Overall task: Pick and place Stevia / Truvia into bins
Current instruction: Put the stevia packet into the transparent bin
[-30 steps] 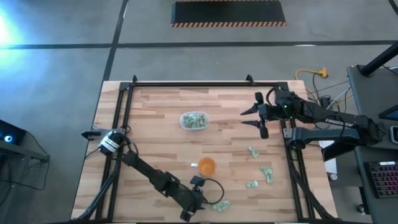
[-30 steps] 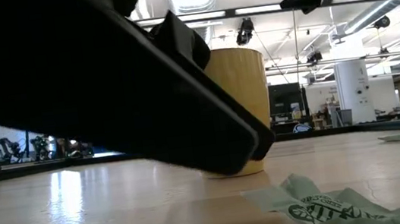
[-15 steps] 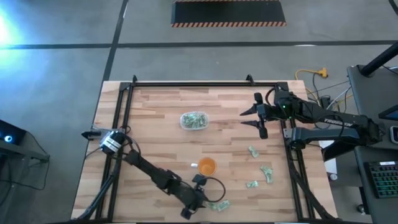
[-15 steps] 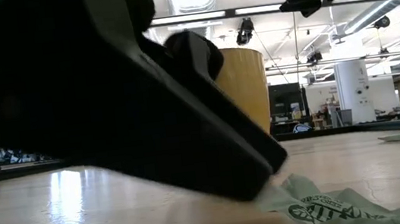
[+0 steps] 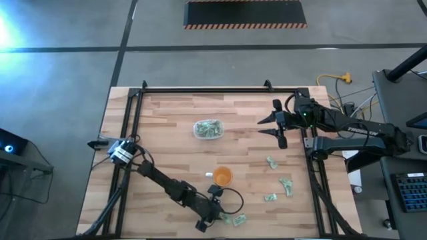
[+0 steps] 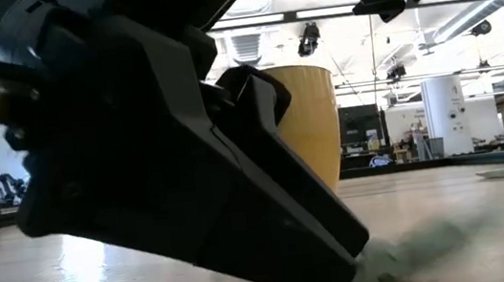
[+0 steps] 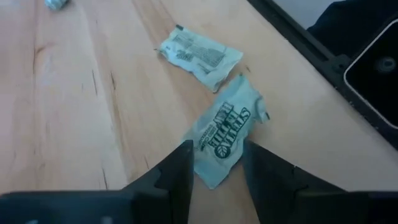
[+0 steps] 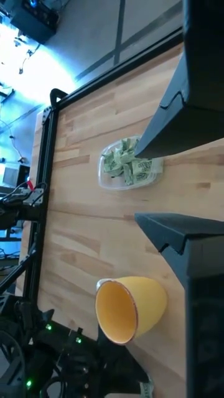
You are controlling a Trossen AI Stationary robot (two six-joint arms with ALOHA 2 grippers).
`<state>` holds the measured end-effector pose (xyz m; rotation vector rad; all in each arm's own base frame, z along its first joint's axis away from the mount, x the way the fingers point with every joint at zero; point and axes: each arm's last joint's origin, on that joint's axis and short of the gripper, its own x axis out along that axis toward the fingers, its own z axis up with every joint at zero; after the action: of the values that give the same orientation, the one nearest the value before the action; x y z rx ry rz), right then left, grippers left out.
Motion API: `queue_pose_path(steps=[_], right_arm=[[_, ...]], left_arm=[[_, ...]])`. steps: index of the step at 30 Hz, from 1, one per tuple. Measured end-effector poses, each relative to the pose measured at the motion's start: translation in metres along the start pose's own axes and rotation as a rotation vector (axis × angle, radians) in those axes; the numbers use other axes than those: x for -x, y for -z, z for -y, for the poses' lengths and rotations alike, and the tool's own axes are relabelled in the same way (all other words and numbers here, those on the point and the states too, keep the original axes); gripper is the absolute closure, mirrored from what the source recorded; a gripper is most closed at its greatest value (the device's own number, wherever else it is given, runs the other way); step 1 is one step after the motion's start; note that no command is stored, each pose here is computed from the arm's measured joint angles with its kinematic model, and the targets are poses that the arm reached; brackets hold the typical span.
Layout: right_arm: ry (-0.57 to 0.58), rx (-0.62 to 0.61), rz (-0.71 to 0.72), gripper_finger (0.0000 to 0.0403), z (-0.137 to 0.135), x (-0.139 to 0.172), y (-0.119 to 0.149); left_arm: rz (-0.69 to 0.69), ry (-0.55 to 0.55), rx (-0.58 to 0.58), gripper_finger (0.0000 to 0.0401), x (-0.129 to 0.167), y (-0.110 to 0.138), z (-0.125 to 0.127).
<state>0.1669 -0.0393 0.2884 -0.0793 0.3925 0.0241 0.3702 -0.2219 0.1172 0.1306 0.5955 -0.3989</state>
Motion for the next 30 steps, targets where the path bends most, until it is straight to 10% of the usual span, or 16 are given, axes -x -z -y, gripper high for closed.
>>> queue_pose_path(steps=[9, 24, 30], right_arm=[[-0.001, -0.002, -0.006, 0.026, 0.0, 0.0, 0.001], [-0.01, -0.014, -0.051, 0.0265, -0.001, 0.0, 0.005], [-0.013, -0.016, -0.062, 0.0267, -0.001, -0.001, 0.007]], left_arm=[[-0.021, -0.002, 0.03, 0.0393, 0.001, 0.001, -0.002], [-0.18, -0.005, 0.131, 0.0401, 0.055, -0.021, 0.008], [-0.371, -0.292, 0.163, 0.0401, 0.106, -0.019, -0.001]])
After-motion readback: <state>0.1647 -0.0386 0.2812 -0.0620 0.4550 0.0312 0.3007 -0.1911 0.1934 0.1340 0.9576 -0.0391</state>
